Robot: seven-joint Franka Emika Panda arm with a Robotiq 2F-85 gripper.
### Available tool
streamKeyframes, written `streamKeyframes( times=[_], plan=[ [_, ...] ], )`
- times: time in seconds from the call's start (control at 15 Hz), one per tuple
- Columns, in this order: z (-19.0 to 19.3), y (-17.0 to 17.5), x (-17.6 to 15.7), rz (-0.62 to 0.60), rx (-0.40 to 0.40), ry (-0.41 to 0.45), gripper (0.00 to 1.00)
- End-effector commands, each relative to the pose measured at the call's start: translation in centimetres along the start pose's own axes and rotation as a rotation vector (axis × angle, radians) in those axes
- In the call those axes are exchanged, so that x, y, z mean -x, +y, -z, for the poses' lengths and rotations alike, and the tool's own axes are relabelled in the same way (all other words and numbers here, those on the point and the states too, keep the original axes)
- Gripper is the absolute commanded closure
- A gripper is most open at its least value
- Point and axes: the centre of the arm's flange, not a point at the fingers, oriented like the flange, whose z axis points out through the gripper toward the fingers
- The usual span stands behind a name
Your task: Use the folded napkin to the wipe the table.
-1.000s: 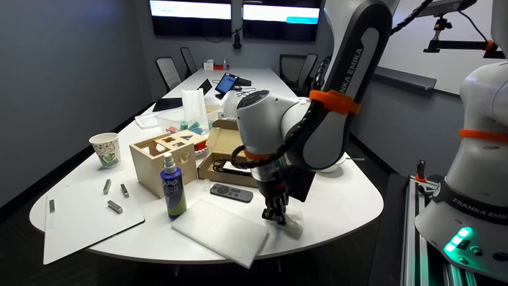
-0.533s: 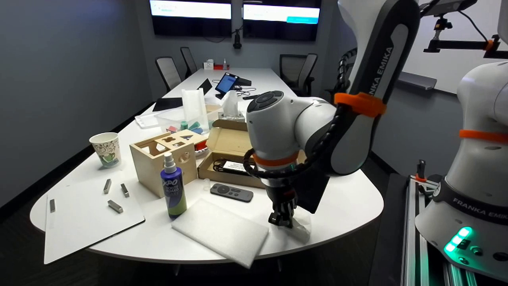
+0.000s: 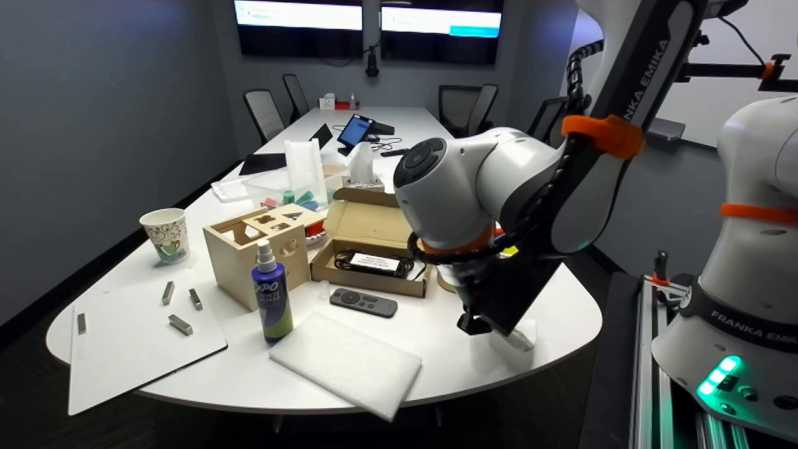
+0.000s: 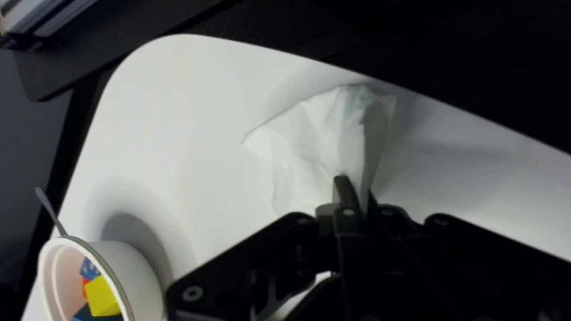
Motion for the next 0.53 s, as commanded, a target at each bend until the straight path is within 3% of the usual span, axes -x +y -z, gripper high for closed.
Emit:
streamKeyframes(
  times=[0.0,0.13,0.2,0.33,0.47],
  plan=[
    [-0.1,2.5,-0.1,-0.158,0.057,-0.008,1.00],
    [-0.5,3.4,-0.8,-0.231,0.073,-0.013,1.00],
    [-0.8,3.9,-1.2,-0.266,0.072,-0.012,0.73],
    [-1.2,4.7,-1.8,-0.318,0.078,-0.015,0.66],
    [-1.5,5.4,-2.2,-0.343,0.076,-0.020,0.50]
  ],
)
